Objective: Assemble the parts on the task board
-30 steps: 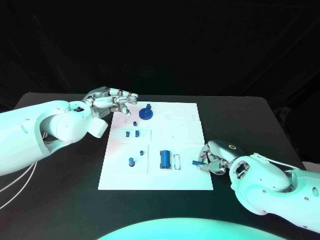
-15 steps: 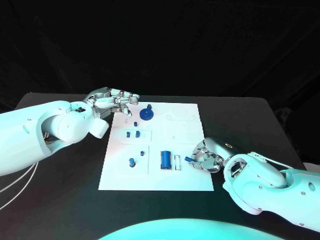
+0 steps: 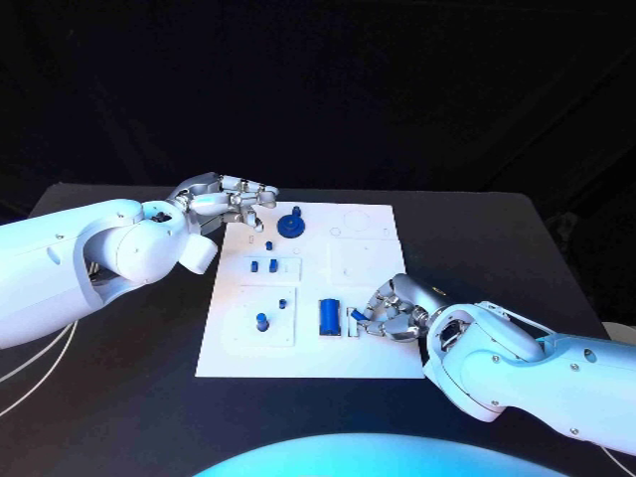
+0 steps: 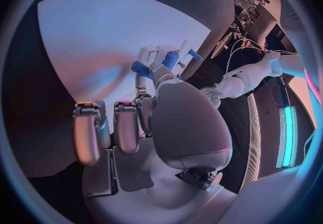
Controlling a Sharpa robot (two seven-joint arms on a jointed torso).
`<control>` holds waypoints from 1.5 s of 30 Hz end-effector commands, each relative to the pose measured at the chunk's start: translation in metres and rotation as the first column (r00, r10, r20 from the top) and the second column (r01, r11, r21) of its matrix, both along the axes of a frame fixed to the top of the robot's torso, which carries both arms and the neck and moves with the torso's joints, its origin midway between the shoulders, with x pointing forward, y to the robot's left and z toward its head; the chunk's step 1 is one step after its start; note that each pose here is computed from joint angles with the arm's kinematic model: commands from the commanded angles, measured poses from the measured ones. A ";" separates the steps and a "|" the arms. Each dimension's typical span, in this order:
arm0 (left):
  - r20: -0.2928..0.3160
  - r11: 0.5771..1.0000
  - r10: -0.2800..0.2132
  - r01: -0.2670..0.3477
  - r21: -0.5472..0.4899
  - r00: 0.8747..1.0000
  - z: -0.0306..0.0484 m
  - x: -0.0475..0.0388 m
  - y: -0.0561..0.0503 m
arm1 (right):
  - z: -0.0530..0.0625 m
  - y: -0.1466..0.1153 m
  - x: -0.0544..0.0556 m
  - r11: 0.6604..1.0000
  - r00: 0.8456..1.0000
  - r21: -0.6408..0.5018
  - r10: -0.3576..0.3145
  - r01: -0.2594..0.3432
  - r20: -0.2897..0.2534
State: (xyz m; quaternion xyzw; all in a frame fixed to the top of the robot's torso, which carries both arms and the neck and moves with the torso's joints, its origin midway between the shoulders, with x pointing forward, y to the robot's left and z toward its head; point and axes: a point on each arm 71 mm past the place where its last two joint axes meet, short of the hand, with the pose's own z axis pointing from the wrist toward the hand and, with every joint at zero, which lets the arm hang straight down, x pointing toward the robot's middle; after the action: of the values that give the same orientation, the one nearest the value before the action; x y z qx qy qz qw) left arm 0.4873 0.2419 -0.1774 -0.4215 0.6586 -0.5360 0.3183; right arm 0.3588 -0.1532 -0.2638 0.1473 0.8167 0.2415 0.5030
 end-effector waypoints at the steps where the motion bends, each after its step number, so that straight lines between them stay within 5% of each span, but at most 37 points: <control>1: 0.000 1.000 -0.018 0.018 -0.012 1.000 0.0010 -0.0008 -0.003 | -0.005 0.003 0.001 1.000 0.999 0.028 -0.005 0.006 -0.054; 22: -0.007 1.000 -0.026 0.026 -0.012 1.000 0.0007 -0.0013 -0.004 | -0.011 0.010 0.003 1.000 0.995 0.014 0.021 -0.020 -0.103; 45: -0.011 1.000 -0.027 0.027 -0.010 1.000 0.0004 -0.0015 -0.003 | -0.009 0.011 0.004 0.999 0.997 0.023 0.028 -0.026 -0.066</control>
State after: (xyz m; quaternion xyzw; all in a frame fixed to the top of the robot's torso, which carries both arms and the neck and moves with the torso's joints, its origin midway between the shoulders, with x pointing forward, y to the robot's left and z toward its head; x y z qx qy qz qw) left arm 0.4866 0.2412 -0.1779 -0.4211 0.6622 -0.5347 0.3135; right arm 0.3642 -0.1455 -0.2744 0.1615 0.8360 0.2418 0.4654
